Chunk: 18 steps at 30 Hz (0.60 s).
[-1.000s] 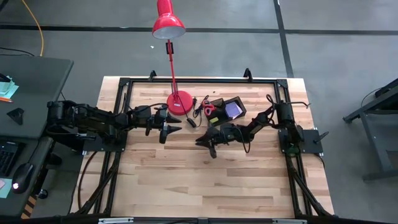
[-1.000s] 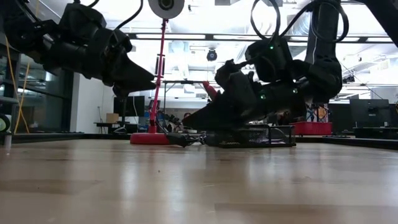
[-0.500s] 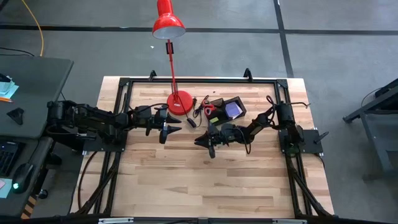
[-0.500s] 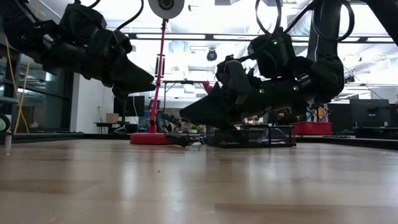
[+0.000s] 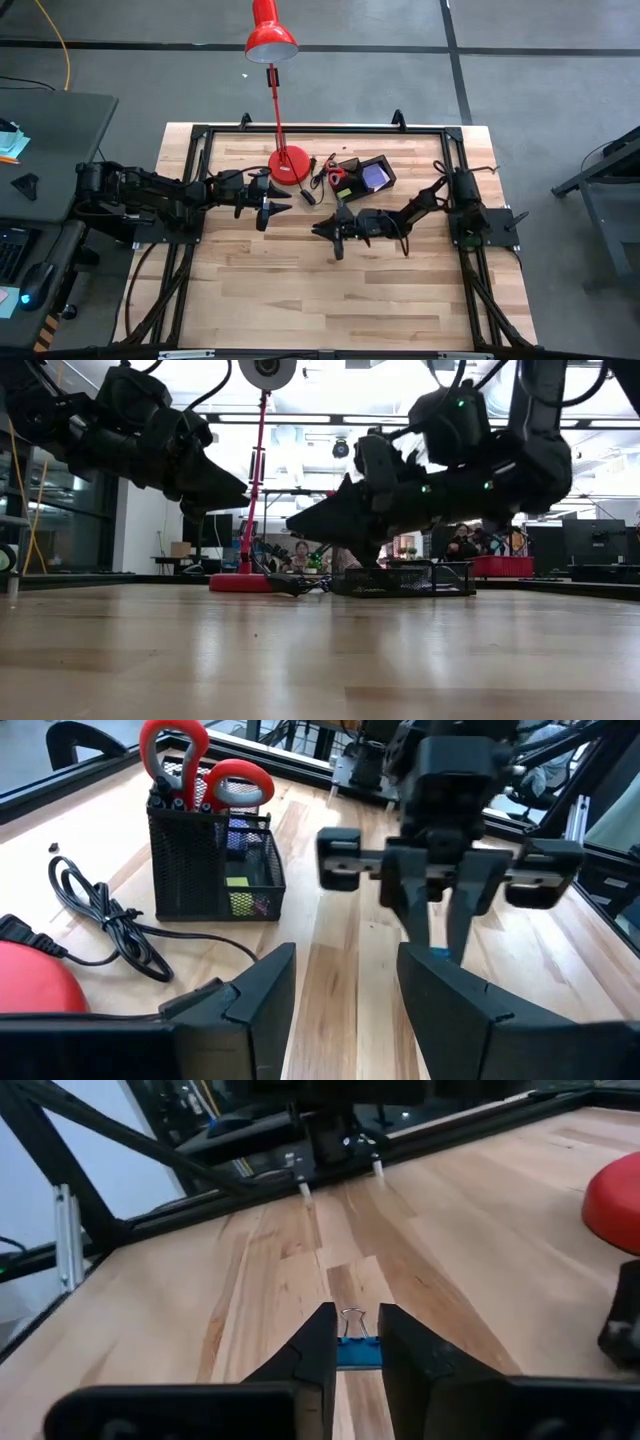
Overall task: Pick and place office supplies into organizer
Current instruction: Return to Home Position
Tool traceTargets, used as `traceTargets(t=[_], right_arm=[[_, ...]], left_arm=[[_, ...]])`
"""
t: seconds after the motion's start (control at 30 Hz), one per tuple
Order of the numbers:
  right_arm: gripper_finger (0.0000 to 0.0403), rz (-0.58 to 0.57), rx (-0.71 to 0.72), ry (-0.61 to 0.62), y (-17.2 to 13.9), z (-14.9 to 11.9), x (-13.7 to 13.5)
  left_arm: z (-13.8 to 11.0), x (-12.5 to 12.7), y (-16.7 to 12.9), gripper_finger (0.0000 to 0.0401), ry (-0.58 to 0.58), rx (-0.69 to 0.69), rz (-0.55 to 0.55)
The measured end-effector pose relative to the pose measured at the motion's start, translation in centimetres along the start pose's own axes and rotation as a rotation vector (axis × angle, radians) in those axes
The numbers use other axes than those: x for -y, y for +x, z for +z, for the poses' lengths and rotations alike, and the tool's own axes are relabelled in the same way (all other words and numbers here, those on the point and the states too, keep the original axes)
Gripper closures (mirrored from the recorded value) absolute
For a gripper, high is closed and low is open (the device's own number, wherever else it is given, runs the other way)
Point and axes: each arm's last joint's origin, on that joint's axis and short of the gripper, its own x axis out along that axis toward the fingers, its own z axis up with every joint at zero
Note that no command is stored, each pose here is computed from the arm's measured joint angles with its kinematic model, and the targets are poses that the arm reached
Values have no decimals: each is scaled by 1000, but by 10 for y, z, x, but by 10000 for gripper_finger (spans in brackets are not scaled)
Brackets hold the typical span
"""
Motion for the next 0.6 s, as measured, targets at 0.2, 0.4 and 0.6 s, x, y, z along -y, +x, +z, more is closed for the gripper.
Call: traceTargets(t=[0.2, 0.4, 0.6], right_arm=[[364, -75, -6, -23, -5, 2, -19], [351, -294, 18, -8, -15, 7, -36], [364, -464, 76, -29, -27, 21, -50]], left_arm=[[-2, 0, 0, 233, -3, -15, 3], [-2, 0, 0, 233, -3, -16, 3], [-1, 0, 0, 233, -3, -11, 2]])
